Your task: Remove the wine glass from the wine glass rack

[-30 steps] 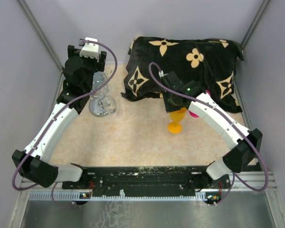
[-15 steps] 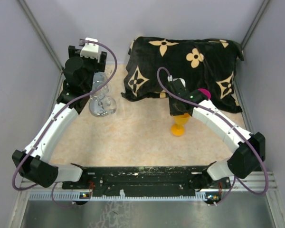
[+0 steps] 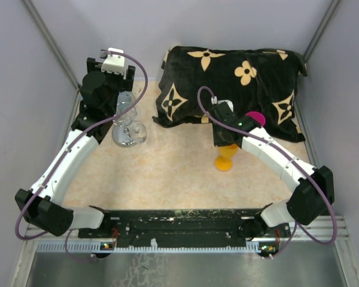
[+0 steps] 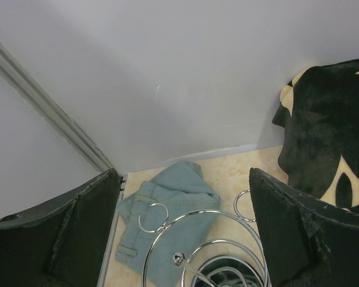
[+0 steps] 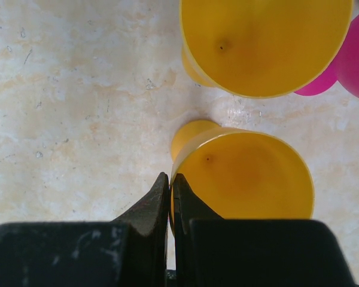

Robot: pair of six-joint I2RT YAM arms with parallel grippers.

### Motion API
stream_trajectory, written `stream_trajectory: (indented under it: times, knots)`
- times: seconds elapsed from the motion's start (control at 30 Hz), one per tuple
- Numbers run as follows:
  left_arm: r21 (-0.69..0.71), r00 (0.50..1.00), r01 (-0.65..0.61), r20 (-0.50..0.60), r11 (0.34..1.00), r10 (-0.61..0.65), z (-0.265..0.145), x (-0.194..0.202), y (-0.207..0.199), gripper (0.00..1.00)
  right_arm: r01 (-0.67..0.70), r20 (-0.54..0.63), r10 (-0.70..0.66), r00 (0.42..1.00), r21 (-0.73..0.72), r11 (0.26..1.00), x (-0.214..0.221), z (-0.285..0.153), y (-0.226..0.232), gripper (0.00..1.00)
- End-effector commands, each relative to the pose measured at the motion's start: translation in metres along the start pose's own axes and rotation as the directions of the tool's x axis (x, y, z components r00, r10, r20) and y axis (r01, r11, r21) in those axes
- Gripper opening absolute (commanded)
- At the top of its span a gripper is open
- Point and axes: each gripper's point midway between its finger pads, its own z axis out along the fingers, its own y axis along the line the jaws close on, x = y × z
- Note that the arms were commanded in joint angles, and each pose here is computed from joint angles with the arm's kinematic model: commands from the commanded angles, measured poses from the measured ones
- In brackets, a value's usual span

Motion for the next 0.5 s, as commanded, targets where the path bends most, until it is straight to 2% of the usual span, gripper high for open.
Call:
stream_trajectory:
  times: [0.0, 0.13, 0.4, 0.47]
  knots:
    - [-0.005, 0.999, 0.027, 0.031, 1.0, -0.027, -0.0046, -0.0133, 0.0072, 0.94, -0.023, 0.075, 0.024, 0.997, -0.01, 1.0, -0.017, -0.0032, 0.0, 0.0]
    - [0.0, 0.999, 0.031, 0.028, 1.0, -0.031, -0.0045, -0.0125, 0.0059, 0.94, -0.02, 0.077, 0.021, 0.997, -0.014, 1.0, -0.019, -0.0037, 0.0011, 0.02]
    - [0.007, 0.999, 0.043, 0.017, 0.999, -0.044, -0.0035, -0.009, 0.0029, 0.93, -0.007, 0.076, 0.007, 0.997, -0.003, 1.0, -0.0236, -0.0066, -0.0003, 0.37]
    - [0.008, 0.999, 0.046, 0.017, 0.999, -0.046, -0.0033, -0.0087, 0.0024, 0.93, -0.008, 0.081, 0.008, 0.997, -0.005, 1.0, -0.027, -0.0099, 0.0, 0.42]
